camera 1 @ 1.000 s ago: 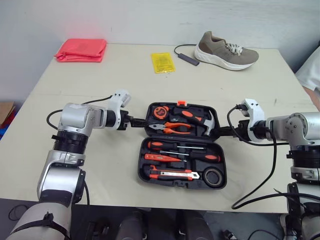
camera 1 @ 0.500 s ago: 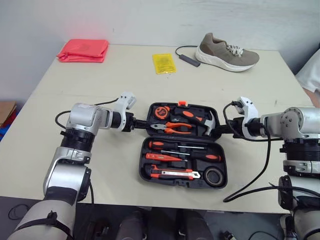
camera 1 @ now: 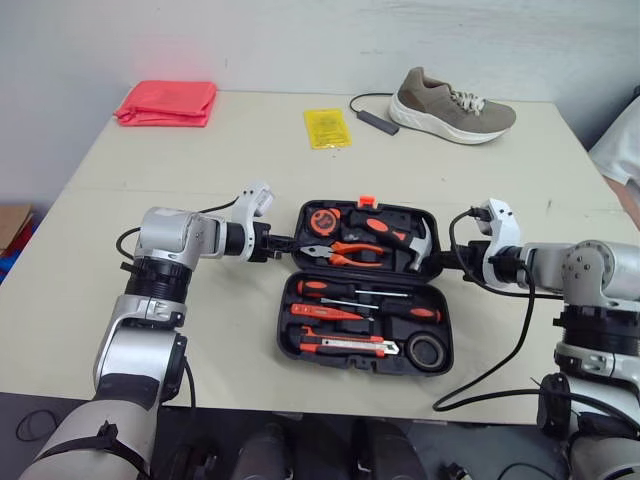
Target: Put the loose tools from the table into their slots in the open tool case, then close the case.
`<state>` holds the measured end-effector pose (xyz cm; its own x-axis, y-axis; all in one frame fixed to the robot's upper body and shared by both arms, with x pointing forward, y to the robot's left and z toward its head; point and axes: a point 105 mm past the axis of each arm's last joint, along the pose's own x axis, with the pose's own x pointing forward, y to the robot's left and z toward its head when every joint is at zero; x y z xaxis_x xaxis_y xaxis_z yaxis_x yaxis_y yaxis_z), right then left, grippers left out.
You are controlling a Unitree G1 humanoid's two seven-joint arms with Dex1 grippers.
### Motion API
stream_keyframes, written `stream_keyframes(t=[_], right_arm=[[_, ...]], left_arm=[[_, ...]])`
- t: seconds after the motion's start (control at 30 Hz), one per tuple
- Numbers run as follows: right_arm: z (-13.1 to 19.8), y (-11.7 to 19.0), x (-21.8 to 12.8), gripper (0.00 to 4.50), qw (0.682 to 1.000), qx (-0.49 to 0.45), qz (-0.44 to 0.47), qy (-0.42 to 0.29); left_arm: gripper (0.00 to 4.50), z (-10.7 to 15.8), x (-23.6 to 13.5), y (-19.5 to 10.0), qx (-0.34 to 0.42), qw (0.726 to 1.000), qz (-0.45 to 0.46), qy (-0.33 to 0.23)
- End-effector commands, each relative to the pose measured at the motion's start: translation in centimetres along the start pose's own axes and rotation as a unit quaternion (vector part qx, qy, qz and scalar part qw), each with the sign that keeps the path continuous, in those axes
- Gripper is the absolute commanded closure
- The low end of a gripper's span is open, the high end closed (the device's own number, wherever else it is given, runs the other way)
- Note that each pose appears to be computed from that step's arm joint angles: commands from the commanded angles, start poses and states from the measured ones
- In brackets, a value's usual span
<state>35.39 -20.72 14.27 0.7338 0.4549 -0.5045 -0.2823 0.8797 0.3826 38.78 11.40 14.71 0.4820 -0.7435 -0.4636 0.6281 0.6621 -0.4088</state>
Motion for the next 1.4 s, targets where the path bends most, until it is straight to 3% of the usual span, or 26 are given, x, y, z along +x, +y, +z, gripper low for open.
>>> stream_keyframes(t=[0.03, 0.13, 0.23, 0.4, 0.53, 0.6, 0.73, 0.8, 0.83, 0.9, 0.93, 0.97, 1.03, 1.13, 1.27, 1.4], right_arm=[[3.3, 2.3, -1.9, 4.5, 0.986, -0.084, 0.039, -0.14], [4.3, 3.2, -3.3, 4.5, 0.966, -0.111, 0.055, -0.227], [4.3, 3.2, -4.0, 4.5, 0.953, -0.144, 0.04, -0.265], [2.3, 2.1, -4.0, 4.5, 0.89, -0.35, -0.048, -0.289], [0.0, -0.3, -3.4, 4.5, 0.812, -0.502, -0.129, -0.269], [-0.7, -0.6, -3.4, 4.5, 0.788, -0.534, -0.138, -0.273], [-3.5, 0.0, -3.2, 4.5, 0.72, -0.626, -0.131, -0.271], [-4.4, 0.2, -3.3, 4.5, 0.699, -0.649, -0.126, -0.273], [-4.8, 0.1, -3.5, 4.5, 0.695, -0.652, -0.128, -0.275], [-5.6, -0.2, -3.9, 4.5, 0.703, -0.646, -0.125, -0.271], [-5.8, -0.4, -4.3, 4.5, 0.708, -0.64, -0.124, -0.273], [-6.0, -0.6, -4.8, 3.86, 0.71, -0.638, -0.127, -0.271], [-6.2, -1.4, -6.2, 3.26, 0.708, -0.642, -0.14, -0.258], [-7.3, -2.7, -8.9, 1.73, 0.721, -0.638, -0.153, -0.226], [-8.8, -4.2, -12.8, 1.73, 0.771, -0.585, -0.166, -0.187], [-9.4, -3.0, -13.9, 1.73, 0.839, -0.502, -0.119, -0.173]], left_arm=[[4.41, 2.1, -0.3, -1.2, 0.059, 0.993, -0.03, -0.094], [4.41, 4.4, -1.4, -2.0, 0.138, 0.966, -0.048, -0.212], [4.41, 5.1, -1.9, -1.5, 0.192, 0.946, -0.019, -0.262], [4.41, 5.7, -3.2, -1.4, 0.314, 0.878, 0.046, -0.358], [4.41, 4.3, -3.4, -1.6, 0.399, 0.834, 0.082, -0.371], [4.41, 3.8, -3.7, -1.6, 0.404, 0.824, 0.087, -0.388], [4.41, 0.9, -3.8, -1.2, 0.476, 0.798, 0.108, -0.354], [3.67, -0.3, -4.0, -1.0, 0.475, 0.803, 0.097, -0.346], [3.51, -0.8, -4.3, -0.7, 0.472, 0.806, 0.1, -0.344], [2.47, -1.8, -5.0, 0.0, 0.477, 0.809, 0.106, -0.327], [2.18, -2.0, -5.6, 0.6, 0.473, 0.811, 0.119, -0.323], [1.65, -2.3, -6.4, 1.4, 0.461, 0.818, 0.133, -0.317], [0.83, -3.2, -8.2, 3.3, 0.43, 0.839, 0.155, -0.294], [0.78, -5.1, -10.6, 5.4, 0.387, 0.874, 0.158, -0.247], [0.78, -4.7, -12.0, 6.0, 0.355, 0.898, 0.133, -0.222], [0.78, -1.6, -9.4, 3.9, 0.357, 0.902, 0.076, -0.233]])
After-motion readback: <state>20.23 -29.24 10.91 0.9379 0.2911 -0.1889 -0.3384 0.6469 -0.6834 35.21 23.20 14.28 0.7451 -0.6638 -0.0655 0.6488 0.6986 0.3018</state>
